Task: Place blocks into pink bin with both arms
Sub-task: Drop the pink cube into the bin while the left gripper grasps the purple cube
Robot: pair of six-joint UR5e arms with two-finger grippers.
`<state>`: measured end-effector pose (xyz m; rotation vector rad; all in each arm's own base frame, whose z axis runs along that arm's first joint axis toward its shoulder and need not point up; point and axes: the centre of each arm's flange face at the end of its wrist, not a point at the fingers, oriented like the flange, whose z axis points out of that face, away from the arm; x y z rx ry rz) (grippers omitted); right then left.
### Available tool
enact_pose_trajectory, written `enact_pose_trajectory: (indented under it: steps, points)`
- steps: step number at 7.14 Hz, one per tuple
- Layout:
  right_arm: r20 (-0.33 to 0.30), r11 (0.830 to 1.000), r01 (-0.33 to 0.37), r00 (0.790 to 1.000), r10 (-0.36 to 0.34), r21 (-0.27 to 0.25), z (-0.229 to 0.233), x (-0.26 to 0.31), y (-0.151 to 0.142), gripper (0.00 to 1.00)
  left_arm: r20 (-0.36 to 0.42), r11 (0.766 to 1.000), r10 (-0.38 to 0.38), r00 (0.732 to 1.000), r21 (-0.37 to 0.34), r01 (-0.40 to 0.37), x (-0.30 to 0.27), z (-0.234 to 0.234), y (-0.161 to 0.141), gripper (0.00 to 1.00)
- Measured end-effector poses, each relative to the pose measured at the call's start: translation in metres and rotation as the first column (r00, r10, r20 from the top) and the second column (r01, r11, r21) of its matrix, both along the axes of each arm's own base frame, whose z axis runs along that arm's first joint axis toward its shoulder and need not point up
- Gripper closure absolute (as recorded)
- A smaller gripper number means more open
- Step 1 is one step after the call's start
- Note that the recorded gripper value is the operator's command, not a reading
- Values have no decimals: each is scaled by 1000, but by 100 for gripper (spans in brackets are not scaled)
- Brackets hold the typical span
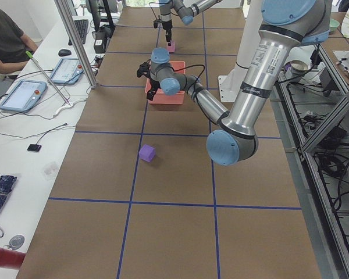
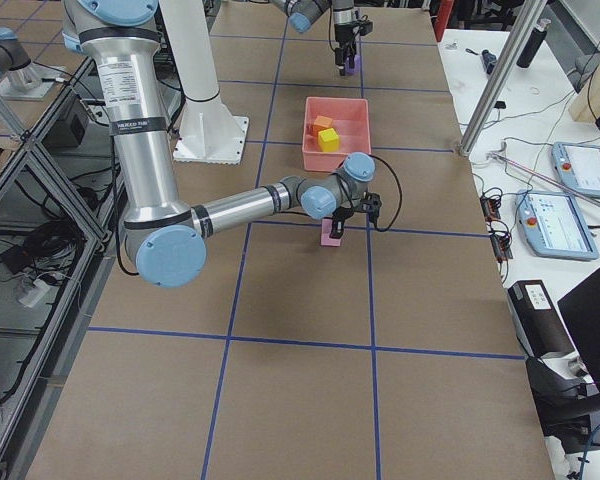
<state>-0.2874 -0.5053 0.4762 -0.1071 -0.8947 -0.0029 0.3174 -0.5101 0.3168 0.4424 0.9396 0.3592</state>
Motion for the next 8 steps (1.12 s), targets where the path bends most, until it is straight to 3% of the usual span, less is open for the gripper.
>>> enact_pose_trajectory:
  steps: [2,4,6,8]
  points:
    - [55,999,-24,998,22,39,-55,-6,-9,100,172,993,49,984,95,-67,-68,104,-26,0]
    - [127,995,-102,987,100,15,-137,-24,-30,100,266,987,67,962,120,-102,-122,196,-49,0]
    - [188,989,-144,971,148,-34,-222,-59,-34,100,270,996,50,961,60,-68,-132,239,-55,0]
    - [193,982,-183,963,189,-51,-275,-117,-19,100,208,999,34,978,-22,-30,-126,236,-56,0]
